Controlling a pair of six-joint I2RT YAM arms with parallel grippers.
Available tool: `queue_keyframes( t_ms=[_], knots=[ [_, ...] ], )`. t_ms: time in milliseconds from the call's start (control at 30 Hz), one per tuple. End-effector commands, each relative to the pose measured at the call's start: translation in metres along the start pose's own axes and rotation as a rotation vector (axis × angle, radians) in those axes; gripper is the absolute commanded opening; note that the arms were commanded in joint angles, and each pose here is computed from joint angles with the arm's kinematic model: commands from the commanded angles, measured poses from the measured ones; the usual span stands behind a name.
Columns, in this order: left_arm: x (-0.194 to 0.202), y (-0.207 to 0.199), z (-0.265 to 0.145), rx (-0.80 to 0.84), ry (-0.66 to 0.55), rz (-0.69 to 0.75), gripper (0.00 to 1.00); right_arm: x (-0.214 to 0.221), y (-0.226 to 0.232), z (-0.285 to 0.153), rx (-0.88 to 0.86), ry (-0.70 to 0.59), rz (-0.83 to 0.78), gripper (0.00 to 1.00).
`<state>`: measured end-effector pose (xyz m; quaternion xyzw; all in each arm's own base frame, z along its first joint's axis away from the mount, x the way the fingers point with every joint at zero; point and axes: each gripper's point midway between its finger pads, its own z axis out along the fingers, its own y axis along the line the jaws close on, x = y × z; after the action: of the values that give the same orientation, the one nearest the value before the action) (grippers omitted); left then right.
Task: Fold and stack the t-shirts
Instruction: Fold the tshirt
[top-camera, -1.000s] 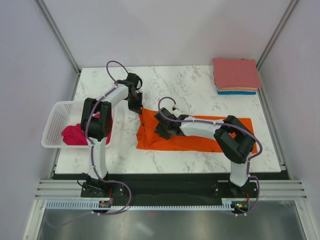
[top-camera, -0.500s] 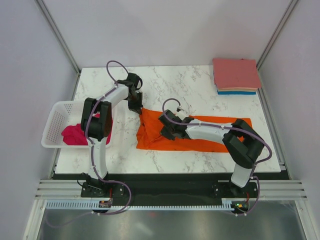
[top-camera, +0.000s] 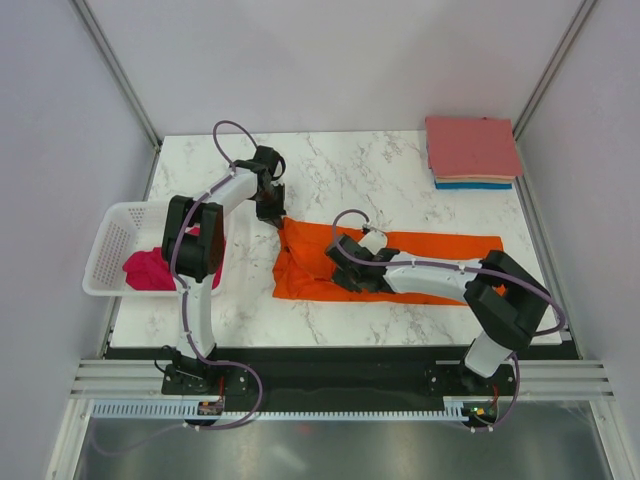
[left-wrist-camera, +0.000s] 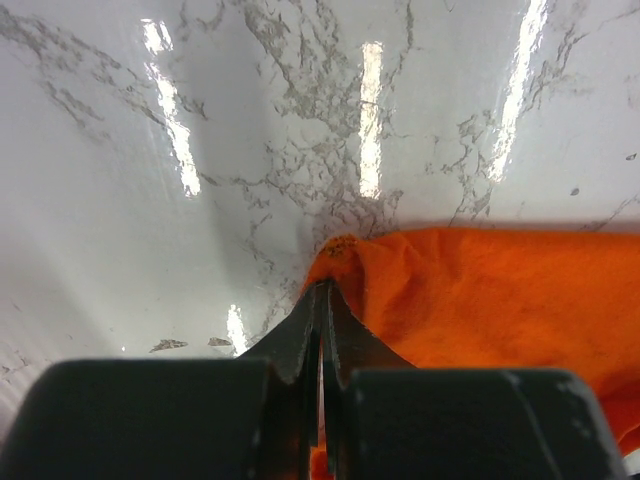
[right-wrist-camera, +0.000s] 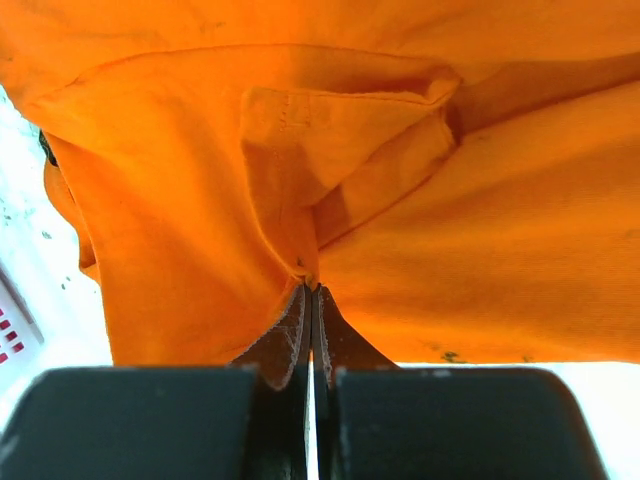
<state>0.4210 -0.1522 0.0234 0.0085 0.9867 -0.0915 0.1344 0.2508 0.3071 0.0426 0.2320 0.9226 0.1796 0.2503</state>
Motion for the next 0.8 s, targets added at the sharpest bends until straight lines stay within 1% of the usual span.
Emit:
queue_keyframes(
  t_ms=[0,200,433,600,767],
  knots=[
    [-0.013,0.007,0.007,-0.039,-0.034,0.008,0.02,-0.011,0.004,-0.014,-0.031,-0.058,-0.020,0.00],
    [-0.013,0.011,0.007,-0.049,-0.036,0.010,0.02,-0.014,0.004,-0.026,-0.040,-0.094,-0.058,0.00],
    [-0.015,0.012,-0.001,-0.060,-0.052,0.006,0.02,0.009,-0.010,-0.021,-0.007,-0.081,-0.106,0.00],
    [-0.019,0.011,-0.010,-0.058,-0.065,0.006,0.02,0.008,-0.021,-0.017,0.024,-0.111,-0.128,0.00],
    [-0.031,0.006,-0.036,-0.054,-0.117,0.001,0.08,0.007,-0.020,-0.018,0.025,-0.128,-0.144,0.00]
  ],
)
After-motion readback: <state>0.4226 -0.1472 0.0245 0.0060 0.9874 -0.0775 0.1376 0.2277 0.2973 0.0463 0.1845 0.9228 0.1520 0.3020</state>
